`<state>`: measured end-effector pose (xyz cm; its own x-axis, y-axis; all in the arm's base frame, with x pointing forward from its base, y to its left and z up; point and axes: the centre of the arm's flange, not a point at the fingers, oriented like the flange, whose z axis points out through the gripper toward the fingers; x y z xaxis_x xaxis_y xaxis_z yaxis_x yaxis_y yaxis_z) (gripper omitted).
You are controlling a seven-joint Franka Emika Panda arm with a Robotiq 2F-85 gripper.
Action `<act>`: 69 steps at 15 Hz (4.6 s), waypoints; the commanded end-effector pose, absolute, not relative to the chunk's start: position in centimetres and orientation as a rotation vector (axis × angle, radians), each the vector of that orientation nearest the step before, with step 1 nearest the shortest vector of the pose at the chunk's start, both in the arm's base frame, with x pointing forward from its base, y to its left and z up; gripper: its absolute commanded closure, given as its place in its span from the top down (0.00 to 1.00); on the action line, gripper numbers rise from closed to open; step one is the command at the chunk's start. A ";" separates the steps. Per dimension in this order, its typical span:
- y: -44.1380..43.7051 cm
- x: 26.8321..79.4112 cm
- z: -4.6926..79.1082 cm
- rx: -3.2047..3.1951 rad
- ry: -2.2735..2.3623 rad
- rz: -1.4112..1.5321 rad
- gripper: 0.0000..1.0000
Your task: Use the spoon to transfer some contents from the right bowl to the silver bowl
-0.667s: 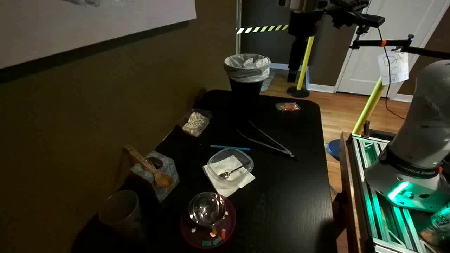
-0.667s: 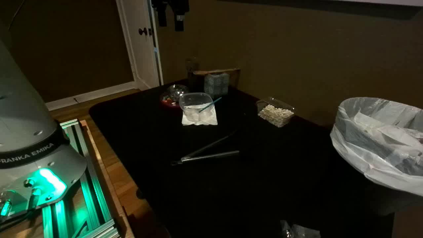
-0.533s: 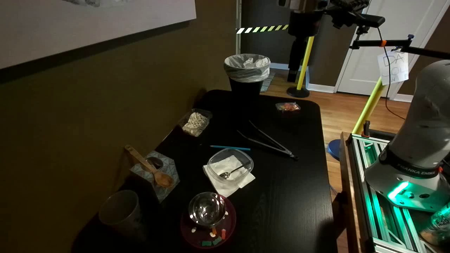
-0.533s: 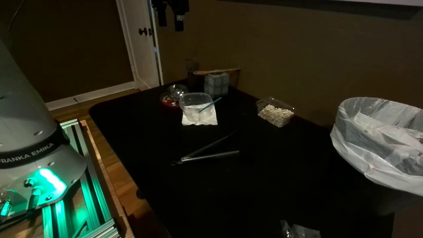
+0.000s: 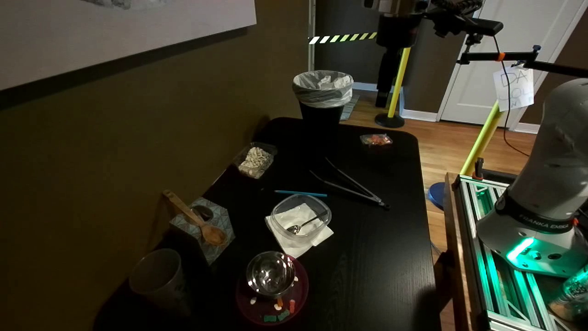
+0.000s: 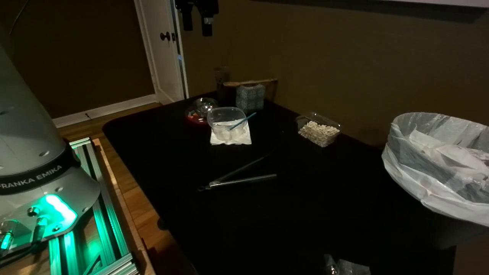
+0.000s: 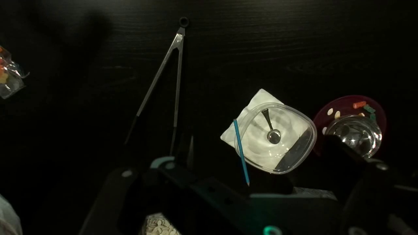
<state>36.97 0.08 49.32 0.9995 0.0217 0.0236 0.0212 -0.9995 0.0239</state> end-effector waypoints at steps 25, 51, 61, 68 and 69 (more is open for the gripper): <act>0.1 37.0 49.3 3.117 0.033 0.037 1.00; 0.4 39.3 48.6 3.105 -0.121 0.036 1.00; 6.9 49.5 36.8 3.048 0.194 -0.385 1.00; 8.2 49.2 33.5 3.009 0.384 -0.576 1.00; 8.3 48.9 33.7 2.994 0.396 -0.572 1.00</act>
<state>49.35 8.21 33.76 0.8968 0.2379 -0.3730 0.2578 -0.9662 0.0036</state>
